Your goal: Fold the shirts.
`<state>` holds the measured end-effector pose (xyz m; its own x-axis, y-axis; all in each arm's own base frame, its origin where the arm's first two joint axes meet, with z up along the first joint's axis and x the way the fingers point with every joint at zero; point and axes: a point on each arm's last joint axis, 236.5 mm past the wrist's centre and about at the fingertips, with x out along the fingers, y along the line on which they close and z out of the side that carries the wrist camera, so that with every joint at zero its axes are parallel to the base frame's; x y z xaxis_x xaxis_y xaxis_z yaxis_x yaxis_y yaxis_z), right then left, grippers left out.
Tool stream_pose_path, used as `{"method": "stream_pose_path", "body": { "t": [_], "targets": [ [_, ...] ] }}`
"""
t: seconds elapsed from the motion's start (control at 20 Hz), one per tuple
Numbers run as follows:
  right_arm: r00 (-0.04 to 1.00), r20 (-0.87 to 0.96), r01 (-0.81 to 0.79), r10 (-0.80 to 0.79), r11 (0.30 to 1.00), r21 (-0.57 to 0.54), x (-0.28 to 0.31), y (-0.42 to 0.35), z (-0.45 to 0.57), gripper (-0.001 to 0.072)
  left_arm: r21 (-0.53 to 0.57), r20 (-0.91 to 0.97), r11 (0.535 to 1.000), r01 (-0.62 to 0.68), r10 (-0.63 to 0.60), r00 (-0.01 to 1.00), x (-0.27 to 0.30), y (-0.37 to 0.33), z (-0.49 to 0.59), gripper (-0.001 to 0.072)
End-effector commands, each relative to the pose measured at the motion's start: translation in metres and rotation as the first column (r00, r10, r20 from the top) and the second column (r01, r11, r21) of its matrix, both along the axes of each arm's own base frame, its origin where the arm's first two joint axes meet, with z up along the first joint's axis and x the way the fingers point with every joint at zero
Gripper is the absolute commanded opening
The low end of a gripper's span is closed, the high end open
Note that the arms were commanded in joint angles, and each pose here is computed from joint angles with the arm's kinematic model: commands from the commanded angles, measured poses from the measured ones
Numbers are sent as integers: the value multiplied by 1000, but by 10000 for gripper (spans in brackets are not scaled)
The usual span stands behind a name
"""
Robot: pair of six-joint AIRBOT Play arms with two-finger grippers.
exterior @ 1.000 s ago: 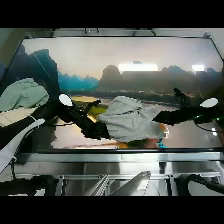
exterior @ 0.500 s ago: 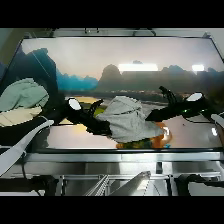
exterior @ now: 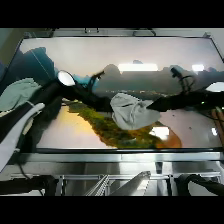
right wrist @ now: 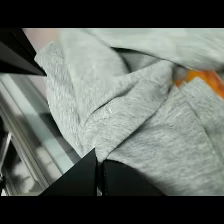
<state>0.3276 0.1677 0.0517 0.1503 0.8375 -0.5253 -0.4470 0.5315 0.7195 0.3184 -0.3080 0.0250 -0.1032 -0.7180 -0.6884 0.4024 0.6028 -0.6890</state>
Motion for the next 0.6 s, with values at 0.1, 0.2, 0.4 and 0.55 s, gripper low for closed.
{"method": "stream_pose_path", "body": {
  "t": [0.1, 0.2, 0.4, 0.55],
  "targets": [
    [866, 487, 55, -115, 989, 137, -30, -3, 189, 18, -151, 418, 988, 31, 35, 908, -8, 26, 201, 9],
    [752, 649, 33, -117, 990, 140, -69, 6, 248, 19, -184, 529, 980, 77, 33, 848, -36, 29, 257, 14],
    [586, 783, 168, -209, 977, 135, -97, -4, 292, 19, -182, 593, 980, 84, 42, 804, -66, 40, 284, 15],
    [673, 706, 169, -221, 975, 144, -81, -5, 271, 19, -151, 480, 988, 21, 55, 876, -54, 49, 232, 16]
  ]
}}
